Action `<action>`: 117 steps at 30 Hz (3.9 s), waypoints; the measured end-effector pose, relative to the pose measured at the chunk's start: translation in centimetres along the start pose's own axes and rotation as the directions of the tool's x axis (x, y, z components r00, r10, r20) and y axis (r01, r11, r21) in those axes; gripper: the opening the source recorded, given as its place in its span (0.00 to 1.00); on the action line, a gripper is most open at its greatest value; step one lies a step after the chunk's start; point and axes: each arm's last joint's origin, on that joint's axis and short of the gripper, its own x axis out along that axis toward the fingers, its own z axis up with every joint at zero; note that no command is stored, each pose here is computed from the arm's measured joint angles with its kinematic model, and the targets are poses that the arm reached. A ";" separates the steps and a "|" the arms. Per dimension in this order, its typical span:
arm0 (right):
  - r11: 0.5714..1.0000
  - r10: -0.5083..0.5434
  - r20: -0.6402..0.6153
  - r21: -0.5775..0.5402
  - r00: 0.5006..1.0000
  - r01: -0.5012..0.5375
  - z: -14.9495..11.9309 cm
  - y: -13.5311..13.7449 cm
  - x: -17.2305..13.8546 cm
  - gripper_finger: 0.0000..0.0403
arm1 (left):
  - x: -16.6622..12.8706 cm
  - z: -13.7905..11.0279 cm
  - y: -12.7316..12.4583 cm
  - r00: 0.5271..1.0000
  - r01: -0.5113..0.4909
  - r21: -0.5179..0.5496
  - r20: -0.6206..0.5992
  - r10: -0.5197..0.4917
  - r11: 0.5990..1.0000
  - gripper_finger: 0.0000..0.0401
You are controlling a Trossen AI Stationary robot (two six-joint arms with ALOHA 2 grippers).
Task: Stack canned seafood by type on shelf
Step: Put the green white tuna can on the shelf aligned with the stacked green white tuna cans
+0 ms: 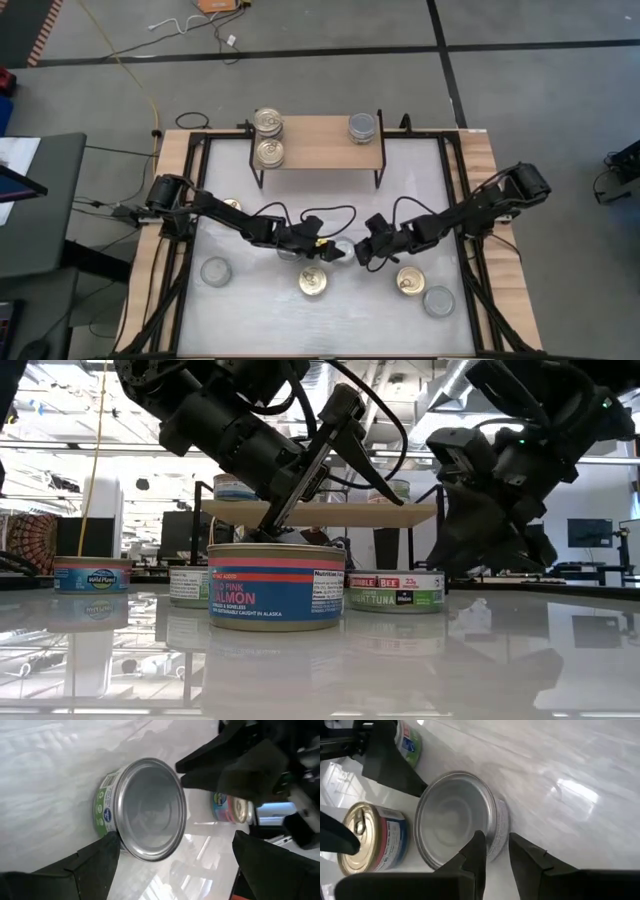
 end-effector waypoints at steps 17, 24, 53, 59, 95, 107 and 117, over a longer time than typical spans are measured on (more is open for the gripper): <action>0.996 0.042 0.009 0.081 0.999 -0.042 -1.2 0.3 2.1 0.45 | 0.0 0.0 0.1 1.000 -0.009 0.010 -0.004 0.009 1.000 0.92; 0.995 0.047 0.003 0.083 0.999 -0.047 -1.2 0.3 2.2 0.39 | 0.0 -0.1 0.1 1.000 -0.005 0.004 -0.022 0.005 1.000 0.92; 0.997 0.026 -0.001 0.074 1.000 -0.026 -1.2 0.1 2.2 0.10 | -0.2 -1.3 1.3 0.984 -0.146 -0.122 -0.115 0.132 0.982 0.92; 0.998 0.024 -0.002 0.065 1.000 -0.023 -1.2 0.1 2.2 0.08 | -0.2 -1.7 1.0 0.986 -0.130 -0.144 -0.122 0.113 0.981 0.92; 0.999 0.020 -0.015 0.043 1.000 -0.019 -1.4 -0.1 2.2 0.06 | 2.0 -2.5 1.0 0.992 -0.098 -0.229 -0.099 0.077 0.968 0.92; 1.000 -0.010 -0.029 -0.023 1.000 0.010 -0.9 0.1 -1.0 0.06 | -0.9 0.8 0.4 0.978 -0.210 0.090 0.016 0.210 0.973 0.92; 0.997 -0.041 -0.051 -0.074 0.998 0.038 -0.6 -0.2 -2.7 0.06 | -0.8 0.8 -3.8 0.989 -0.139 0.407 0.013 0.146 0.903 0.92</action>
